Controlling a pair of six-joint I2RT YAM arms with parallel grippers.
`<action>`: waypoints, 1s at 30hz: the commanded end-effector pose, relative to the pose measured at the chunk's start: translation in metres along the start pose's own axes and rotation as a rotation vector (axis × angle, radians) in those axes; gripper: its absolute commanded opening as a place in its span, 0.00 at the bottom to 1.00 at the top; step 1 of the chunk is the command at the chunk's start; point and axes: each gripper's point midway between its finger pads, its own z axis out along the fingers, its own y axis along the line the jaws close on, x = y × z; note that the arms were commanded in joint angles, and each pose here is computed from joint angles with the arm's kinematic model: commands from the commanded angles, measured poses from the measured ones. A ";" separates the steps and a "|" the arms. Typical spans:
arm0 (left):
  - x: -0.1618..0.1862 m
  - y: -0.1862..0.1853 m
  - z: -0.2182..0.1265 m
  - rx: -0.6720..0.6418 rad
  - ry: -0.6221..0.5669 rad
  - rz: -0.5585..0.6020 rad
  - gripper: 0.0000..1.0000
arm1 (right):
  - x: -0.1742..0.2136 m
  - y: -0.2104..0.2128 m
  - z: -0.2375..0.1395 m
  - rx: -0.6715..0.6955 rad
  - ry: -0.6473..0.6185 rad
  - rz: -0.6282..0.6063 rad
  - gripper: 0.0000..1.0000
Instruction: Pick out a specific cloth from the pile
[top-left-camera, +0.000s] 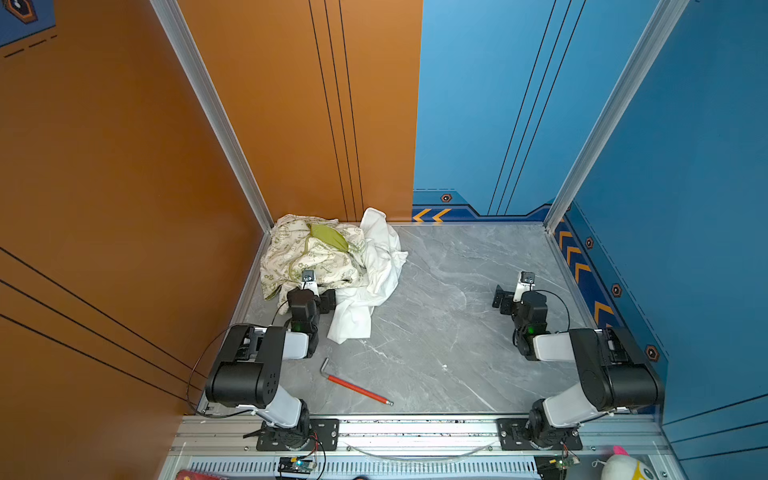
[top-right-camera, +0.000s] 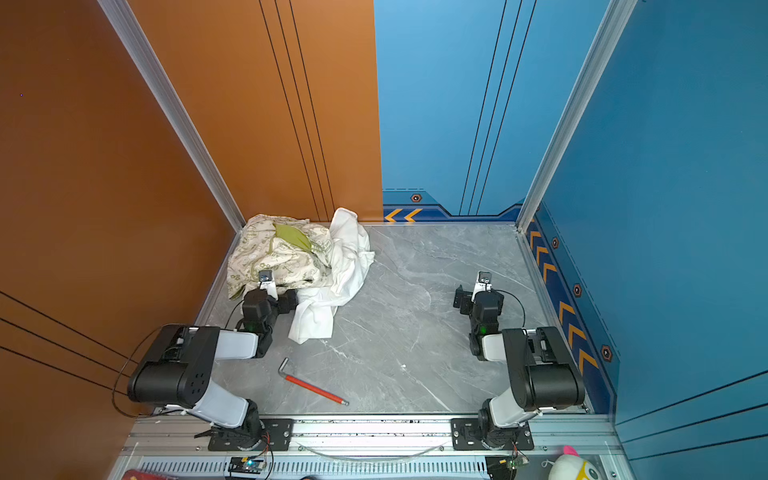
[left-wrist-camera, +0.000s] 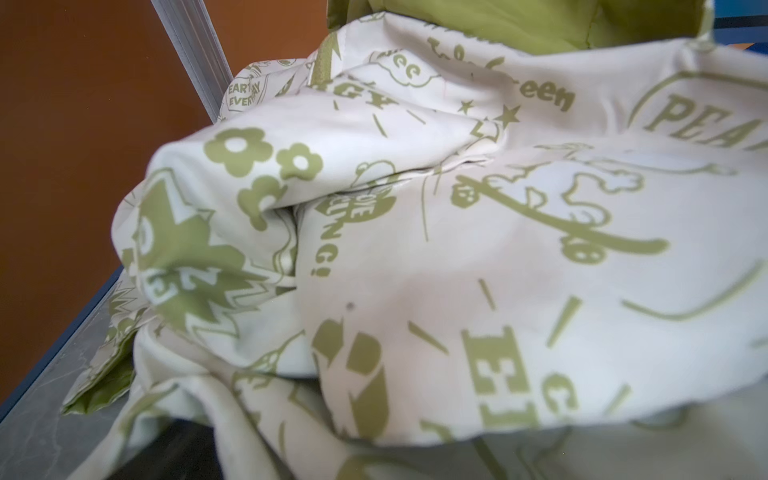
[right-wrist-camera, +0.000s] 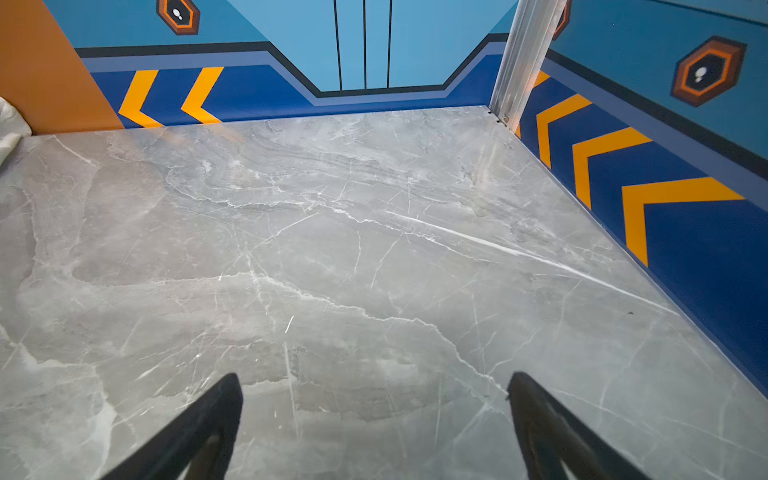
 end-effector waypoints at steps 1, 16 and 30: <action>0.001 -0.001 0.000 0.008 -0.003 0.014 0.98 | -0.009 0.001 0.003 -0.005 -0.023 -0.009 1.00; 0.000 -0.001 0.000 0.007 -0.005 0.014 0.98 | -0.008 0.001 0.003 -0.004 -0.023 -0.009 1.00; 0.000 -0.001 0.000 0.007 -0.005 0.011 0.98 | -0.008 0.000 0.004 -0.016 -0.017 -0.001 1.00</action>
